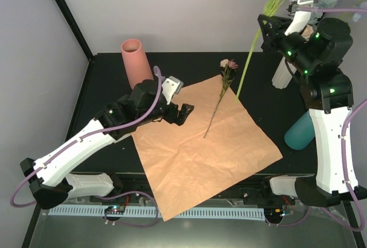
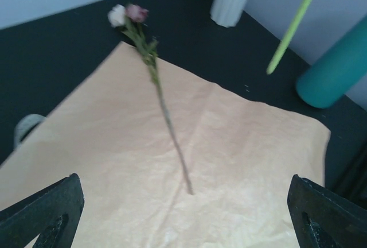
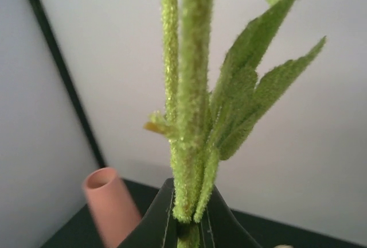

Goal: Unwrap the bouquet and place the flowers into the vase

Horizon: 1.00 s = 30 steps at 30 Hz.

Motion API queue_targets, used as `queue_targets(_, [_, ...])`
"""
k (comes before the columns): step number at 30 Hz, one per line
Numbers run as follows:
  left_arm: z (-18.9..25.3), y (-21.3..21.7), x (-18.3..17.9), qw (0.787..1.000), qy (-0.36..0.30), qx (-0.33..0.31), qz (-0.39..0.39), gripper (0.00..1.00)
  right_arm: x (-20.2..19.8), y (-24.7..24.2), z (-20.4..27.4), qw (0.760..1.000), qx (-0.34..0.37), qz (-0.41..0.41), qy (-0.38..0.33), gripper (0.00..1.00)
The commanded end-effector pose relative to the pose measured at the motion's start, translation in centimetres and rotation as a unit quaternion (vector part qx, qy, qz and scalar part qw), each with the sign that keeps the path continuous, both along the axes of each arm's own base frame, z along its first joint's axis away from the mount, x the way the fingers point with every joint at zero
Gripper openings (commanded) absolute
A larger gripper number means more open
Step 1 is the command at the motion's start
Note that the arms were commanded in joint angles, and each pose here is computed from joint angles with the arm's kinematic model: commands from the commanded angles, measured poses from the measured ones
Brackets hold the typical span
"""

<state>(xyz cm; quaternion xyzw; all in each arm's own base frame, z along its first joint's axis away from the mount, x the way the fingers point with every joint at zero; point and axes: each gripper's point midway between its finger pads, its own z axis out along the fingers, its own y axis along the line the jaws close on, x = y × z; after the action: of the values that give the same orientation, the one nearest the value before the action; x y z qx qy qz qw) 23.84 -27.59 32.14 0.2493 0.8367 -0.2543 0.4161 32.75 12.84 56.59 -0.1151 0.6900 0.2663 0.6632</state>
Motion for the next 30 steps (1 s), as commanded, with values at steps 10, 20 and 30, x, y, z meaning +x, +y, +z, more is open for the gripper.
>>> queue_targets(10, [1.1, 4.1, 1.9, 0.993, -0.085, 0.023, 0.079, 0.99, 2.0, -10.2, 5.9, 0.947, -0.102, -0.291, -0.085, 0.02])
queue_targets(20, [1.6, 3.6, 3.2, 0.990, -0.121, 0.035, 0.072, 0.99, 7.2, -16.7, 6.9, 0.930, -0.032, -0.359, -0.077, 0.01])
queue_targets(30, [1.1, 3.0, 5.7, 0.990, -0.120, 0.044, 0.066, 0.99, 10.4, -24.0, 5.9, 0.905, -0.040, -0.416, -0.075, 0.02])
